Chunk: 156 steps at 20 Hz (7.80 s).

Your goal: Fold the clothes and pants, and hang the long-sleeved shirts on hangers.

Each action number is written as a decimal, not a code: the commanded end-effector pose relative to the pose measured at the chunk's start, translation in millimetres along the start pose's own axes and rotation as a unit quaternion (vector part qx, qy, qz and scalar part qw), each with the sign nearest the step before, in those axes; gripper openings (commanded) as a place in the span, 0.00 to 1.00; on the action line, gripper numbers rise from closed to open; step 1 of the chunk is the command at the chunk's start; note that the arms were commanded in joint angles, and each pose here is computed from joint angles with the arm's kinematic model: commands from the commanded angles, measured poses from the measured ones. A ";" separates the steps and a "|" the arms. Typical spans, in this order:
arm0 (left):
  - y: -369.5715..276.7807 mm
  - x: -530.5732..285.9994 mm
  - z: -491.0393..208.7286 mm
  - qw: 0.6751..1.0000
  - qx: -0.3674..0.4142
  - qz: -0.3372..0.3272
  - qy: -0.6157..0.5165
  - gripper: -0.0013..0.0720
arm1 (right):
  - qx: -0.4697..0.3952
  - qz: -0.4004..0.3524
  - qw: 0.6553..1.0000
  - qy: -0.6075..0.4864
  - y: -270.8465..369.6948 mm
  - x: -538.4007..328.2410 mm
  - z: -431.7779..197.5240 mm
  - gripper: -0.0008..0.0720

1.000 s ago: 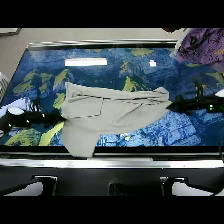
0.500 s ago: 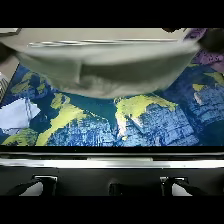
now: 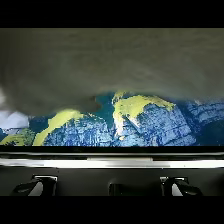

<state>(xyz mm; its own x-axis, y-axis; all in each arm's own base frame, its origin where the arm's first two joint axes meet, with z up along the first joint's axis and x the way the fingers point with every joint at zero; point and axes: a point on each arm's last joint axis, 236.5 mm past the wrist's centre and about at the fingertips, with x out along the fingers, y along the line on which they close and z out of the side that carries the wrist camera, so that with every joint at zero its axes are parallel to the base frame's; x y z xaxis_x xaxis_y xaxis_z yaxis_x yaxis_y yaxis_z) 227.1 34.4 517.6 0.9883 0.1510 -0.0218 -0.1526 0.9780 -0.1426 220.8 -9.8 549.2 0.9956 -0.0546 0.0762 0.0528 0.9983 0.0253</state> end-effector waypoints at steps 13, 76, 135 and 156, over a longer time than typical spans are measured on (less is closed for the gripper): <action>-13.1 243.5 -352.5 0.885 -0.028 -0.094 0.455 0.03 | 0.111 0.002 0.834 0.540 -32.4 209.5 -408.3 0.05; -14.7 -19.1 -619.3 0.713 -0.312 -0.085 0.622 0.94 | 0.319 -0.009 0.632 0.706 -45.6 46.4 -564.8 0.67; -27.2 -17.1 -515.0 0.735 -0.267 -0.090 0.617 0.04 | 0.297 -0.019 0.646 0.702 -23.1 -19.4 -551.9 0.05; -62.8 237.7 -521.2 0.748 -0.265 -0.127 0.595 0.03 | 0.129 -0.002 0.796 0.591 -30.2 194.3 -574.9 0.05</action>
<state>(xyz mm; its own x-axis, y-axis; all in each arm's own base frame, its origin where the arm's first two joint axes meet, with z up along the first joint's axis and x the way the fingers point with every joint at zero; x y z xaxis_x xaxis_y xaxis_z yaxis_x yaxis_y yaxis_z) 439.5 -65.5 14.6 0.3327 -0.5681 -0.7527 -0.2384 0.7216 -0.6500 435.8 -36.0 0.0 0.3808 0.1467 -0.9130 0.1967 0.9519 0.2350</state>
